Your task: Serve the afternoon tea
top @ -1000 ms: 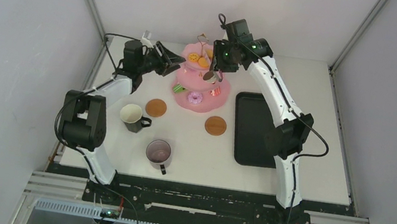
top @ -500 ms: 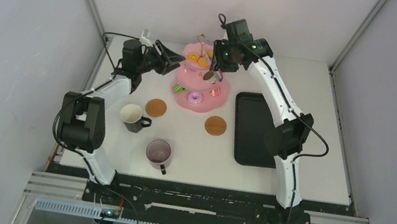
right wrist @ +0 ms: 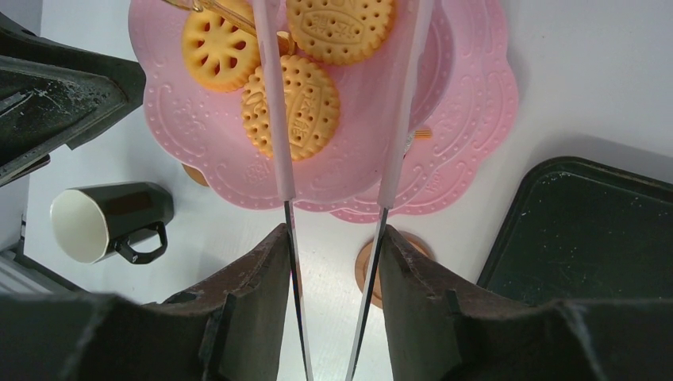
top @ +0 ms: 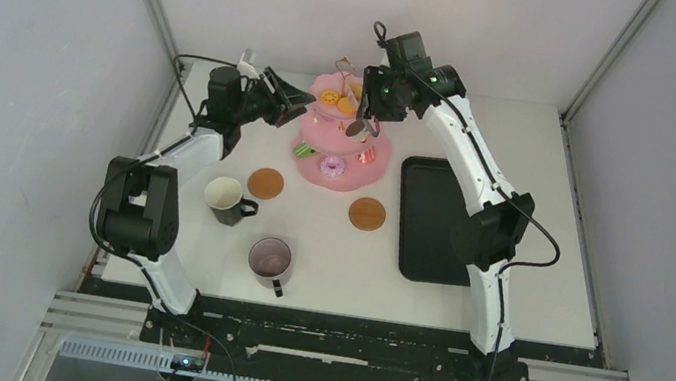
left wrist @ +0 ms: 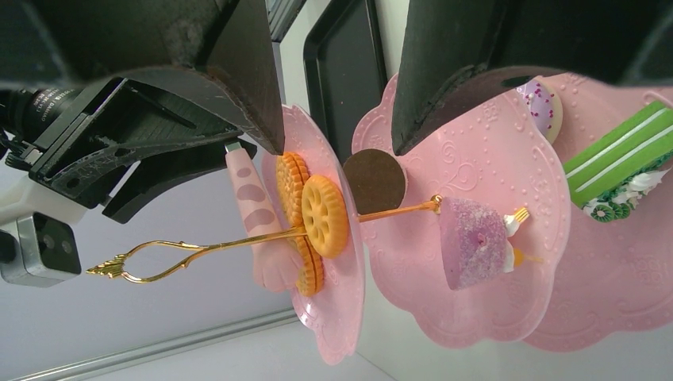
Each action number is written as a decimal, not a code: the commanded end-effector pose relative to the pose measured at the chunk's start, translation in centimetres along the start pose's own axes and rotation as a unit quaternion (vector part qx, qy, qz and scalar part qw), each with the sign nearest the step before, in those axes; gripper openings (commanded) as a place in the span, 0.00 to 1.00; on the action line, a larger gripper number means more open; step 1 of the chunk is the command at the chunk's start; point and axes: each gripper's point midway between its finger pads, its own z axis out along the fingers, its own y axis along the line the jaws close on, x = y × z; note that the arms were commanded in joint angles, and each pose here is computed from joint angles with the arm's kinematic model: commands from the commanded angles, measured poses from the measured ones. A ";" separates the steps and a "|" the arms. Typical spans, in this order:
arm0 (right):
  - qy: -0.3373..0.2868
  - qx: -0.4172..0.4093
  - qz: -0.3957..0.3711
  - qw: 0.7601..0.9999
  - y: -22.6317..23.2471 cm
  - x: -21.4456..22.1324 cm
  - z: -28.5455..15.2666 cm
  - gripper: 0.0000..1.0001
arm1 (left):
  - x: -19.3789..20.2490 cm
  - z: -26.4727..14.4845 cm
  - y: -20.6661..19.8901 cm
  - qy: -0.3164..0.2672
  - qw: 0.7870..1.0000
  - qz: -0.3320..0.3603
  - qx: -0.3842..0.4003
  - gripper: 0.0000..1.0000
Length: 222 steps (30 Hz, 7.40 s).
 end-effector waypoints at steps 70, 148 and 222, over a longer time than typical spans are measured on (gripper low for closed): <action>-0.007 0.224 0.152 0.963 -15.0 19.9 -4.0 0.44 | 7.6 -18.7 -1.9 -0.139 0.958 0.197 -0.155 0.58; 0.099 0.212 0.072 0.970 -14.3 21.0 5.9 0.16 | 5.3 -27.1 -0.2 -0.281 0.909 0.161 -0.262 0.60; -0.116 0.202 0.010 0.973 -12.5 0.4 -1.1 0.47 | 5.2 -26.1 -1.0 -0.252 0.915 0.155 -0.273 0.62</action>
